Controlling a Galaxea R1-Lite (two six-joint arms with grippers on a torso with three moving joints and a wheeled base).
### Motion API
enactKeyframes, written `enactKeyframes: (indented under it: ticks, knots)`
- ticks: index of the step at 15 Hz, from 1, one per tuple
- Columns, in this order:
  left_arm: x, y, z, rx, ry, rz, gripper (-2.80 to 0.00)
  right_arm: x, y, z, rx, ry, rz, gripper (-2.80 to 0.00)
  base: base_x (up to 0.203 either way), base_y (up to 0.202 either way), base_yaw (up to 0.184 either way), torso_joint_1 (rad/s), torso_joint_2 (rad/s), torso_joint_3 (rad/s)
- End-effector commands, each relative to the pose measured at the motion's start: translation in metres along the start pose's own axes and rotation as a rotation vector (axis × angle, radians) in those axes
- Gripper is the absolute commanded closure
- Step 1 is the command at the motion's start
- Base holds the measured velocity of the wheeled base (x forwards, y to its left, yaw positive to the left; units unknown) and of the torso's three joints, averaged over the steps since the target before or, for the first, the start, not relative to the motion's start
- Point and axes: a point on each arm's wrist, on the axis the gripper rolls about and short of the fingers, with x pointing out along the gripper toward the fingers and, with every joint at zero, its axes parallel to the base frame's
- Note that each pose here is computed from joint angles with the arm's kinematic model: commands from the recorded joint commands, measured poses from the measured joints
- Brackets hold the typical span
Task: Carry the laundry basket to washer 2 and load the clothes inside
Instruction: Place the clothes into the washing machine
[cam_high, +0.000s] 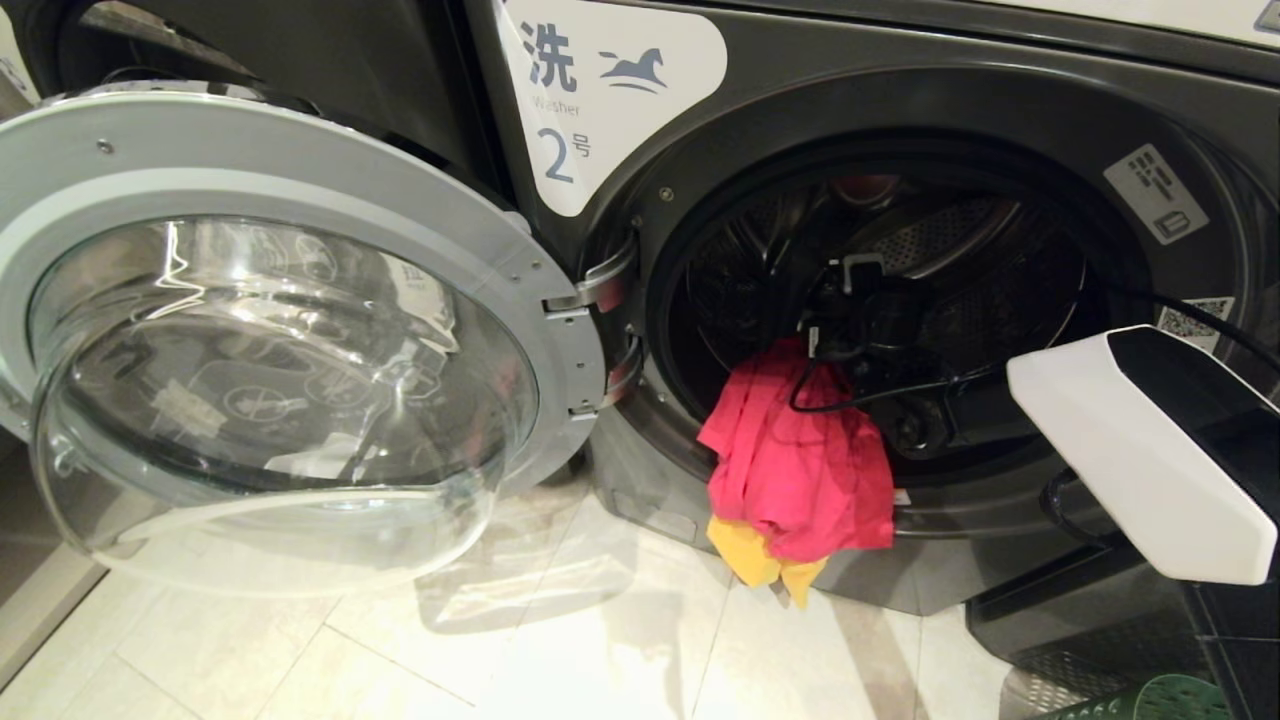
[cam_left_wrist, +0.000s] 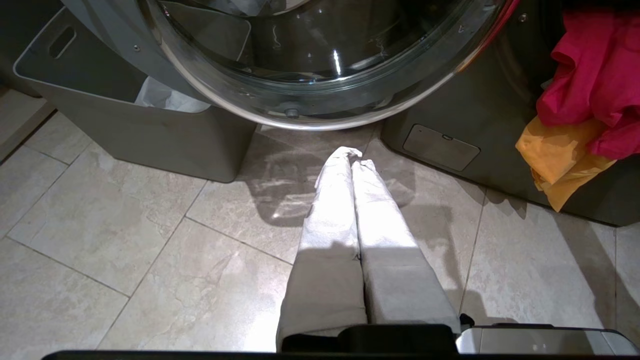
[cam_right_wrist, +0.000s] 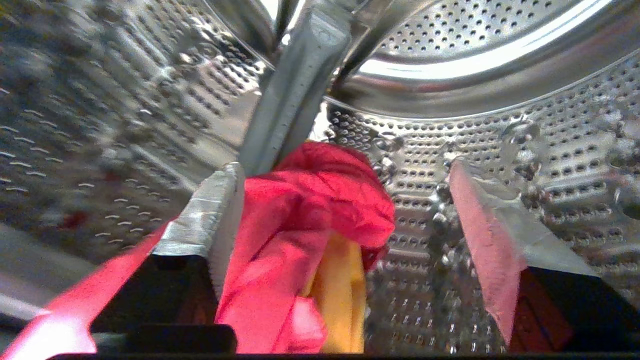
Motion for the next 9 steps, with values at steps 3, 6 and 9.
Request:
enactKeyframes:
  ticks: [3,6,9]
  knots:
    - [0.0,0.0,0.0,-0.001,0.0,0.0,0.0,-0.042,-0.005,0.035,0.002,0.024,0.03,-2.8,0.0,0.0,0.0,0.0,0.0,0.0]
    - [0.0,0.0,0.0,-0.001,0.0,0.0,0.0,-0.1,-0.016,0.041,-0.081,0.198,0.095,-2.8,0.0,0.0,0.0,0.0,0.0,0.0]
    - [0.0,0.0,0.0,-0.001,0.0,0.0,0.0,-0.134,-0.008,0.031,-0.089,0.355,0.117,-2.8,0.0,0.0,0.0,0.0,0.0,0.0]
